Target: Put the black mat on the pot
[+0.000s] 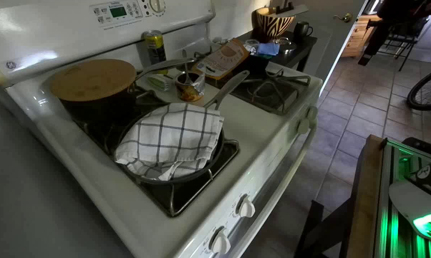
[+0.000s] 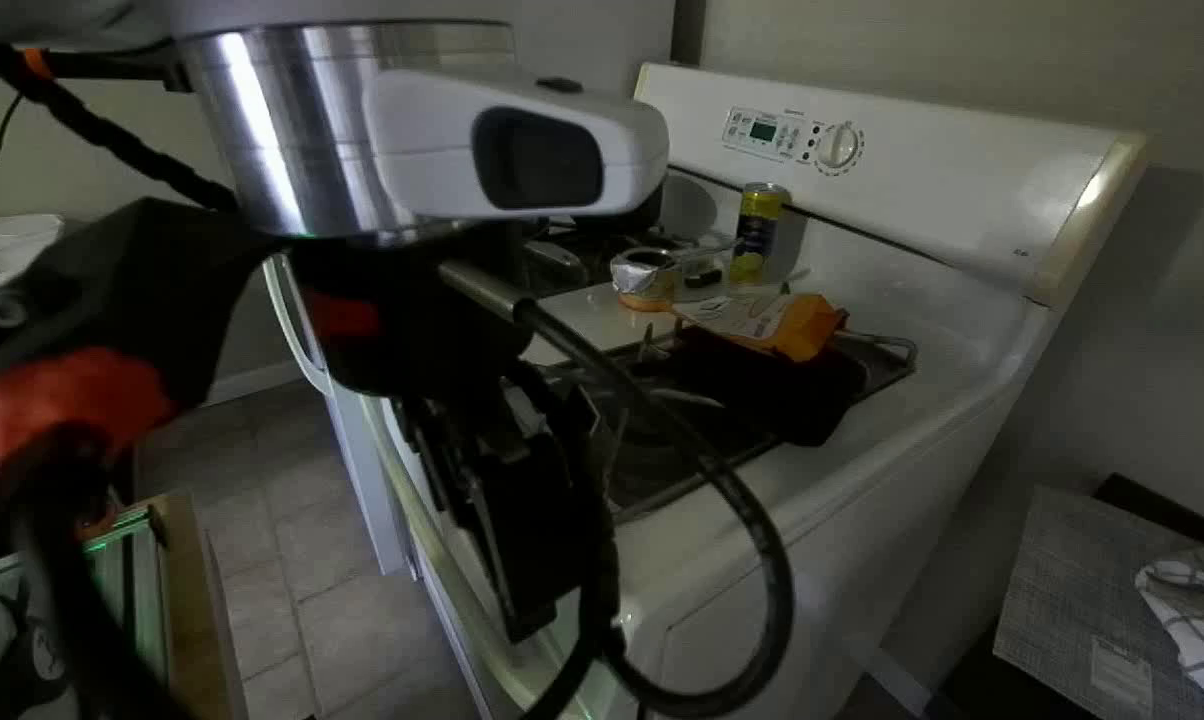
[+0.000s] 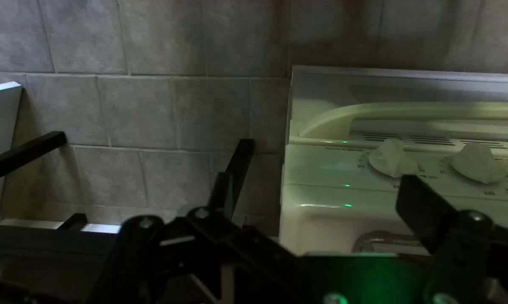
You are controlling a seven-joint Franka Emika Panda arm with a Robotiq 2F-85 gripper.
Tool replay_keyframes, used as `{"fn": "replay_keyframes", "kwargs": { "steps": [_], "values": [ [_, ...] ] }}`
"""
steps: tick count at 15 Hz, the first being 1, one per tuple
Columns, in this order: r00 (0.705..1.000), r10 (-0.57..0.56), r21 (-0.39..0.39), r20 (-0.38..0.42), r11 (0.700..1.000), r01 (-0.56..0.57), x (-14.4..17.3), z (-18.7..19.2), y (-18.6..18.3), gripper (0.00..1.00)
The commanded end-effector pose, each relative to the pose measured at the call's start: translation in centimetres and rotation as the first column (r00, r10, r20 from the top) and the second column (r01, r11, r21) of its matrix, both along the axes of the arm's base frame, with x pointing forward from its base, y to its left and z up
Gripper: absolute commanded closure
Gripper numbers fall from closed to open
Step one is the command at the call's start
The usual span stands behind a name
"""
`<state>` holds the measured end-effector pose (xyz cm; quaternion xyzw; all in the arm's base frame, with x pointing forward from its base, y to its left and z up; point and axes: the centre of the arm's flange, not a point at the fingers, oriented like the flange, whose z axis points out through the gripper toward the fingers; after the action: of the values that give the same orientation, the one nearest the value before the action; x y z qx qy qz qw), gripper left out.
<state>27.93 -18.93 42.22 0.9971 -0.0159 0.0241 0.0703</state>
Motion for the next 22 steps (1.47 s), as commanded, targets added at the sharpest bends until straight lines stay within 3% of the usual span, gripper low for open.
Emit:
{"fn": "replay_keyframes", "kwargs": {
  "steps": [1, 13, 17, 22],
  "values": [
    [1.000, 0.000, 0.000, -0.001, 1.000, 0.000, 0.0, 0.0, 0.0, 0.00],
    [1.000, 0.000, 0.001, -0.004, 1.000, 0.000, 0.0, -0.1, 0.0, 0.00],
    [0.995, 0.024, 0.008, 0.096, 1.000, -0.025, -0.5, 4.3, -0.7, 0.00],
    [0.965, 0.128, -0.102, 0.228, 0.989, -0.107, -1.5, 14.6, -0.7, 0.00]
  ]
}}
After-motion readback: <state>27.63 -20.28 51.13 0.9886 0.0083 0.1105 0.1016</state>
